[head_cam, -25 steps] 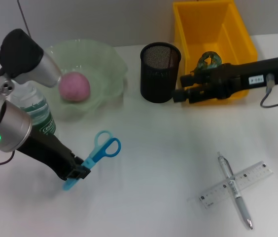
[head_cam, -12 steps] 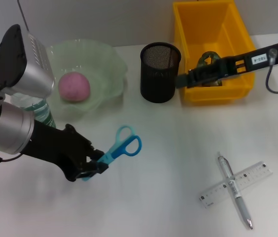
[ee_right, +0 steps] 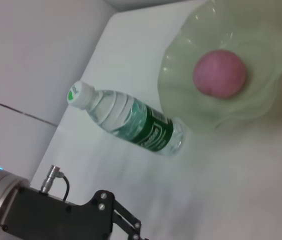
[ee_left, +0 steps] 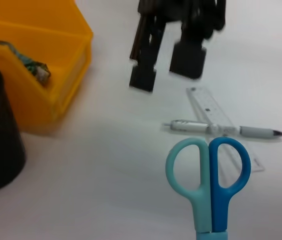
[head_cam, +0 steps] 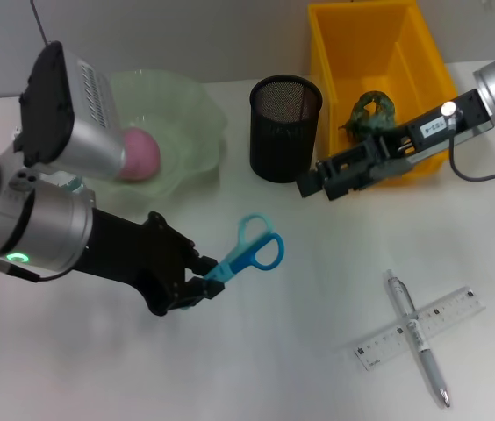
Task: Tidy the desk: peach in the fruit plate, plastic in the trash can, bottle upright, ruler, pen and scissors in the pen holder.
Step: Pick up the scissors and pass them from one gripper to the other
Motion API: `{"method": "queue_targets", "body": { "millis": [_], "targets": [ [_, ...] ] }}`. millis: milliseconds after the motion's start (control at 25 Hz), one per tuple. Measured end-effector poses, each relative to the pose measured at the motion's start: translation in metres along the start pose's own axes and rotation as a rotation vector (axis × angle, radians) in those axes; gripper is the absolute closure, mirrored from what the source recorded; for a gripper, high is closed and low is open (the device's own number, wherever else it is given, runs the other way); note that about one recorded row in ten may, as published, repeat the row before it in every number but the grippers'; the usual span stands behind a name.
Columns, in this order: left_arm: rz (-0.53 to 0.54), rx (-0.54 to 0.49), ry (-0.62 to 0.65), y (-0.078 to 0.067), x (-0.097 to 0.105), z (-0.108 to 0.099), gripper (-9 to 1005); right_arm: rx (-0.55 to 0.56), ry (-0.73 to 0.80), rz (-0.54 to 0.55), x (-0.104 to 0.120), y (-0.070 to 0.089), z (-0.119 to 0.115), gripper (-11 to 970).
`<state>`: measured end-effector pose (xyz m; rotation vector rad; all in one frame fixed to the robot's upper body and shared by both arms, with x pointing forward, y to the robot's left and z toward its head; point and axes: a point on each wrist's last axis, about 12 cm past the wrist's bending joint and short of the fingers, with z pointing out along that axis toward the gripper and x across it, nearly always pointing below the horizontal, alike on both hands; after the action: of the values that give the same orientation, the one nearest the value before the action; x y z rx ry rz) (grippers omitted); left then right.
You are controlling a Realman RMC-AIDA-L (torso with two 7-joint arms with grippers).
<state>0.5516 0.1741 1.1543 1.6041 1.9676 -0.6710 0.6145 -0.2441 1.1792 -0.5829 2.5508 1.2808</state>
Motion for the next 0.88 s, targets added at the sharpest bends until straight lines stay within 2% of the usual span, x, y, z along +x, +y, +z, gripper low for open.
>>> {"method": "queue_targets", "body": {
  "millis": [280, 880],
  "targets": [
    [0.022, 0.019, 0.001, -0.008, -0.003, 0.016, 766, -0.018, 0.028, 0.025, 0.004, -0.001, 0.01, 145],
    [-0.06, 0.01, 0.008, -0.009, -0.011, 0.03, 764, -0.031, 0.093, 0.04, 0.013, 0.001, 0.03, 147]
  ]
}}
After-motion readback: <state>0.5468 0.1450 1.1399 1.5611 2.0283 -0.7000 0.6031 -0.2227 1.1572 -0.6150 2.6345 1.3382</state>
